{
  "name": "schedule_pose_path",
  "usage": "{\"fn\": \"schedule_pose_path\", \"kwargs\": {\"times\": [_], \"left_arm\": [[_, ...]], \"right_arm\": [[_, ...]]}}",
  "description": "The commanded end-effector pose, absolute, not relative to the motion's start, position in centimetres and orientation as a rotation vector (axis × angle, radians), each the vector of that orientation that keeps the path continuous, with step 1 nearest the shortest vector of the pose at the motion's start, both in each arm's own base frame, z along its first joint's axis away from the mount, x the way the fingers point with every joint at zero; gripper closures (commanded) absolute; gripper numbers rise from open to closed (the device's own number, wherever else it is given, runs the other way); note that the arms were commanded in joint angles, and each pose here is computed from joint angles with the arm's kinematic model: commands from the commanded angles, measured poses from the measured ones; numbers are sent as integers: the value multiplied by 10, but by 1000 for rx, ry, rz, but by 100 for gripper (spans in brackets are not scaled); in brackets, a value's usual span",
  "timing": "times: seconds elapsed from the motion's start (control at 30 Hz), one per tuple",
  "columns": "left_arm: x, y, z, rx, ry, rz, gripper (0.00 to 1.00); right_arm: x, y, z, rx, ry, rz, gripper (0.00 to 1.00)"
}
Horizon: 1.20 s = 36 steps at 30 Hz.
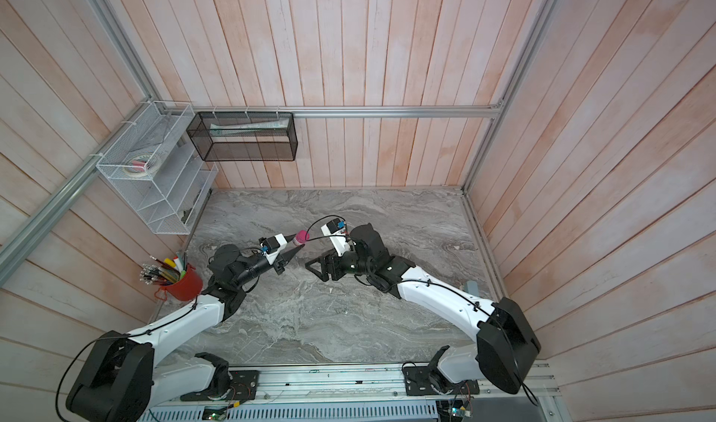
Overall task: Close the paint jar lid
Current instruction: Close the lid on the paint jar, then screw the lid onto the paint jar.
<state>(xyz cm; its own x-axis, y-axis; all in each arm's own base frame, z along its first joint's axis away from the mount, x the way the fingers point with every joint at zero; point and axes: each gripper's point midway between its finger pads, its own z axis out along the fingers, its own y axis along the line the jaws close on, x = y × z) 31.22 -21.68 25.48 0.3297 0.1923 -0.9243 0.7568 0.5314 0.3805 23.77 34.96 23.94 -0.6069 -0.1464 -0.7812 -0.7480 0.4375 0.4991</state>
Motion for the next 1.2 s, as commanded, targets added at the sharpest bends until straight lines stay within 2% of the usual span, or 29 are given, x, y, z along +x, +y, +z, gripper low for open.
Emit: {"fn": "schedule_pose_path", "kwargs": {"times": [0.0, 0.17, 0.37, 0.67, 0.93, 1.17], "left_arm": [[307, -224, 263, 1025, 1178, -549, 67], [269, -242, 261, 1218, 1089, -792, 66], [238, -250, 269, 1327, 1025, -1062, 66], [245, -250, 271, 1292, 1040, -1021, 66], [259, -250, 267, 1246, 1091, -921, 66], [259, -251, 267, 1247, 1089, -922, 66]], "right_arm": [[239, 328, 260, -834, 1892, 983, 22], [237, 301, 311, -932, 1646, 765, 26], [220, 303, 342, -1087, 1447, 780, 30], [229, 322, 332, -1116, 1499, 849, 42], [224, 337, 332, -1153, 1495, 903, 44], [225, 348, 322, -1176, 1516, 913, 51]]}}
